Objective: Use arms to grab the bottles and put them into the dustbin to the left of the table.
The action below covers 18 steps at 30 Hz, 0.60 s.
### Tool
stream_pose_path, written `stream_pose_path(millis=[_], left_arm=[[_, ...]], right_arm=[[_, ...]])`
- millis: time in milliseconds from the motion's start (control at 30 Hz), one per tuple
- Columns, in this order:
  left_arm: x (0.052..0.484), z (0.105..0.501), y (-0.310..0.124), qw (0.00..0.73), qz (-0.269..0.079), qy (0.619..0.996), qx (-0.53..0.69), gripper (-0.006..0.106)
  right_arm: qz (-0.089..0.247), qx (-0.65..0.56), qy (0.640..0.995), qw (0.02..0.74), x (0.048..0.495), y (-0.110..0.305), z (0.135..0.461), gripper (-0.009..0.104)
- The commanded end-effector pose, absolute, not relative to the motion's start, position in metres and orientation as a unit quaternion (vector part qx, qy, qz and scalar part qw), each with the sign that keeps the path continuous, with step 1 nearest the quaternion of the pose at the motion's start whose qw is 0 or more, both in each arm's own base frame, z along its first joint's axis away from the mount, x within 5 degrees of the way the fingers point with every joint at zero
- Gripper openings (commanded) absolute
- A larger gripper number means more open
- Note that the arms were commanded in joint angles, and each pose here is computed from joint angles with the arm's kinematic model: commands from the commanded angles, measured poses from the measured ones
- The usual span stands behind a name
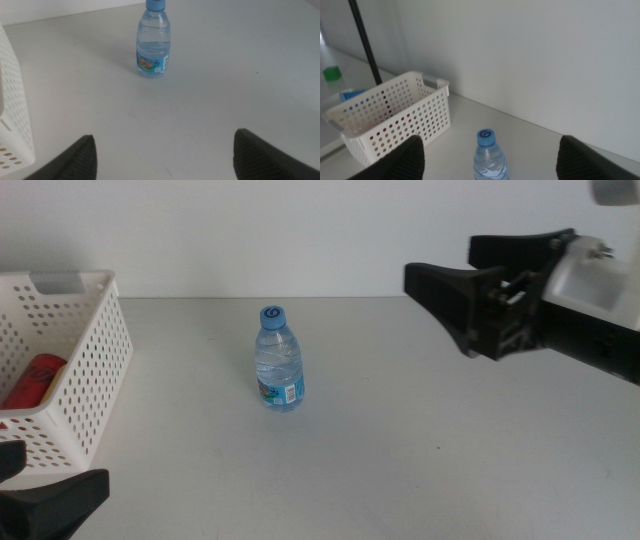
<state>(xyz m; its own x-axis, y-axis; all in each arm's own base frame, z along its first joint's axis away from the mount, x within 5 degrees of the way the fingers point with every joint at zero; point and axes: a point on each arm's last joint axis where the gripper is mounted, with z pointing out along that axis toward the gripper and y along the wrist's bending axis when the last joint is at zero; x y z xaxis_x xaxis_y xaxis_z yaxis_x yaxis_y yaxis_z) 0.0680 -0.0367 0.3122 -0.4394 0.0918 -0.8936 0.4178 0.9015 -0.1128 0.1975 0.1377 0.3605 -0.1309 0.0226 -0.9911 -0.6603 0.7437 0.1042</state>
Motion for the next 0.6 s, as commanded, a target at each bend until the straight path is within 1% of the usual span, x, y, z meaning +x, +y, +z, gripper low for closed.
stream_pose_path(millis=[0, 33, 67, 133, 200, 233, 267, 433, 500, 567], left_arm=[[0.07, 0.326, -0.038, 0.54, -0.179, 0.81, 0.142, 0.093], [0.07, 0.327, -0.038, 0.541, -0.179, 0.81, 0.142, 0.093], [0.07, 0.326, -0.038, 0.54, -0.179, 0.81, 0.142, 0.093], [0.07, 0.326, -0.038, 0.54, -0.179, 0.81, 0.142, 0.093], [0.07, 0.326, -0.038, 0.54, -0.179, 0.81, 0.142, 0.093], [0.07, 0.326, -0.038, 0.54, -0.179, 0.81, 0.142, 0.093], [0.07, 0.326, -0.038, 0.54, -0.179, 0.81, 0.142, 0.093], [0.07, 0.326, -0.038, 0.54, -0.179, 0.81, 0.142, 0.093], [0.07, 0.326, -0.038, 0.54, -0.179, 0.81, 0.142, 0.093], [0.07, 0.327, -0.038, 0.541, -0.179, 0.81, 0.142, 0.093]], right_arm=[[0.288, -0.18, 0.681, 0.649, 0.171, 0.115, 0.375, 0.067], [0.29, -0.158, 0.682, 0.653, 0.164, 0.108, 0.374, 0.067], [0.284, -0.144, 0.682, 0.658, 0.156, 0.101, 0.373, 0.067], [0.264, -0.128, 0.699, 0.652, 0.143, 0.091, 0.371, 0.067], [0.235, -0.142, 0.732, 0.624, 0.131, 0.085, 0.368, 0.067], [0.219, -0.167, 0.739, 0.615, 0.127, 0.085, 0.369, 0.067], [0.212, -0.19, 0.744, 0.604, 0.123, 0.085, 0.369, 0.067], [0.211, -0.226, 0.737, 0.602, 0.117, 0.086, 0.371, 0.067], [0.207, -0.227, 0.737, 0.602, 0.117, 0.085, 0.371, 0.066], [0.195, -0.234, 0.734, 0.607, 0.118, 0.085, 0.371, 0.065]])
